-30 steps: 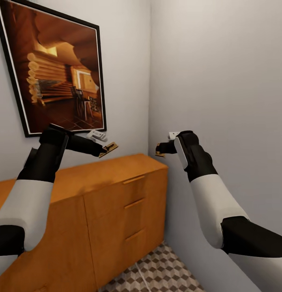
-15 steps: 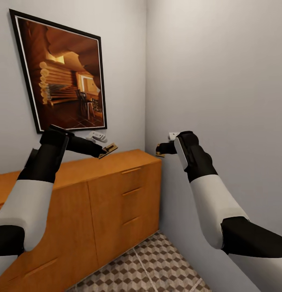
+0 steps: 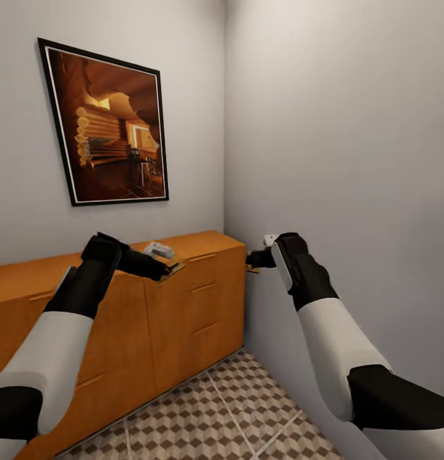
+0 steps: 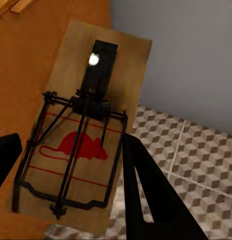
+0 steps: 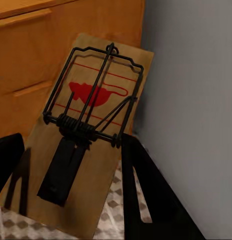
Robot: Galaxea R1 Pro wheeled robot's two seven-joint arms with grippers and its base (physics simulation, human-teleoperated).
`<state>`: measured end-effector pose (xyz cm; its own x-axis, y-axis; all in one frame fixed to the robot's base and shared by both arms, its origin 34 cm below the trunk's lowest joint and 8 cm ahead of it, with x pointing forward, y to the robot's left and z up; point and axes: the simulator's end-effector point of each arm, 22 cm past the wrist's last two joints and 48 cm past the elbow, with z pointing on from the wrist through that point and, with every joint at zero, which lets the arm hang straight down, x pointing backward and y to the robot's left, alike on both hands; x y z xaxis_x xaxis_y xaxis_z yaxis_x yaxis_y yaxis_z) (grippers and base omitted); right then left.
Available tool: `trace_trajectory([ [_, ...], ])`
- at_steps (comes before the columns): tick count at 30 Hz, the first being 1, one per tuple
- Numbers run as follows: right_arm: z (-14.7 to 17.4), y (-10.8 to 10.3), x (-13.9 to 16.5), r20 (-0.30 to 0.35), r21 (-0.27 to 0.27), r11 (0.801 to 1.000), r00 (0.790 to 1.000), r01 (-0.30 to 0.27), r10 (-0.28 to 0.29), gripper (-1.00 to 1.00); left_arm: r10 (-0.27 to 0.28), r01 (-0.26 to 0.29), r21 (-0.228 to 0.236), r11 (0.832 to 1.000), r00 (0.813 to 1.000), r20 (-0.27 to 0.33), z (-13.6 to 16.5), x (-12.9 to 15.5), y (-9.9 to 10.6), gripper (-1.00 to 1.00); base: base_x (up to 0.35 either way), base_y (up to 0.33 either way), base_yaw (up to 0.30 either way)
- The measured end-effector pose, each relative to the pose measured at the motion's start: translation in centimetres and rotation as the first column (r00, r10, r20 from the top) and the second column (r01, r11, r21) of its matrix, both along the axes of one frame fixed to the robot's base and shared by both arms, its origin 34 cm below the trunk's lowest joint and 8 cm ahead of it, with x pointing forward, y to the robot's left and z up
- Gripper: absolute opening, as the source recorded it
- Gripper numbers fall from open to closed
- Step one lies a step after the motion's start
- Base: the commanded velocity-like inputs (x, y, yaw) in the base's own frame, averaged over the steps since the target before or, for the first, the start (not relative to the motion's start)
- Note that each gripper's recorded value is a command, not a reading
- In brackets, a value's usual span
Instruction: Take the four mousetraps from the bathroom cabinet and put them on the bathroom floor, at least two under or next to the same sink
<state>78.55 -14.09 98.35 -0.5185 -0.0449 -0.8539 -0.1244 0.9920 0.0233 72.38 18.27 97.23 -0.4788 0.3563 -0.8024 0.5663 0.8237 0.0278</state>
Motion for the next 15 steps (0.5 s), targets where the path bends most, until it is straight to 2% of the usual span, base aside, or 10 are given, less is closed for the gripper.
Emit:
trace_trajectory([
  [1,-1.5,0.0,-0.2,-0.023,-0.002,1.0,1.0,0.0,0.0,-1.0,0.016,-0.016,0.009,1.0,1.0,-0.021,-1.6,0.1,0.1,-1.0,-0.335,-0.084,0.0],
  [3,-6.5,0.1,-1.2,-0.099,-0.018,1.0,0.995,-0.004,0.002,-1.0,0.073,-0.07,0.044,0.997,0.994,-0.084,-6.7,0.1,0.6,-1.0,-0.335,-0.08,0.0],
  [4,-9.8,0.2,-2.1,-0.149,-0.041,0.999,0.989,-0.009,0.003,-1.0,0.117,-0.11,0.065,0.992,0.986,-0.121,-9.9,0.0,1.1,-1.0,-0.336,-0.066,0.0],
  [6,-13.2,0.2,-3.2,-0.201,-0.073,0.997,0.98,-0.015,0.0,-1.0,0.161,-0.15,0.075,0.986,0.973,-0.166,-13.2,-0.5,1.6,-1.0,-0.338,-0.043,0.0],
  [7,-16.2,0.0,-4.3,-0.247,-0.102,0.995,0.969,-0.021,-0.005,-1.0,0.198,-0.186,0.074,0.98,0.958,-0.21,-16.0,-0.9,1.8,-1.0,-0.34,-0.027,0.0],
  [8,-17.9,-0.1,-5.0,-0.273,-0.118,0.993,0.962,-0.025,-0.008,-1.0,0.214,-0.203,0.068,0.977,0.947,-0.239,-17.6,-1.4,1.8,-1.0,-0.342,-0.017,0.0],
  [9,-20.8,-0.4,-6.1,-0.319,-0.143,0.989,0.948,-0.032,-0.015,-1.0,0.241,-0.234,0.06,0.97,0.926,-0.289,-20.4,-2.1,1.8,-1.0,-0.342,-0.014,0.0],
  [10,-22.4,-0.5,-6.9,-0.345,-0.154,0.987,0.938,-0.037,-0.019,-1.0,0.253,-0.248,0.055,0.967,0.914,-0.316,-21.9,-2.5,1.8,-1.0,-0.343,-0.011,0.0],
  [12,-24.9,-0.7,-7.9,-0.369,-0.168,0.985,0.929,-0.044,-0.022,-1.0,0.271,-0.272,0.05,0.961,0.895,-0.354,-24.4,-3.2,1.8,-1.0,-0.343,-0.007,0.0],
  [15,-31.1,-0.7,-10.5,-0.432,-0.187,0.98,0.902,-0.067,-0.02,-1.0,0.307,-0.308,0.061,0.949,0.87,-0.386,-30.1,-4.2,2.2,-1.0,-0.344,-0.003,0.0],
])
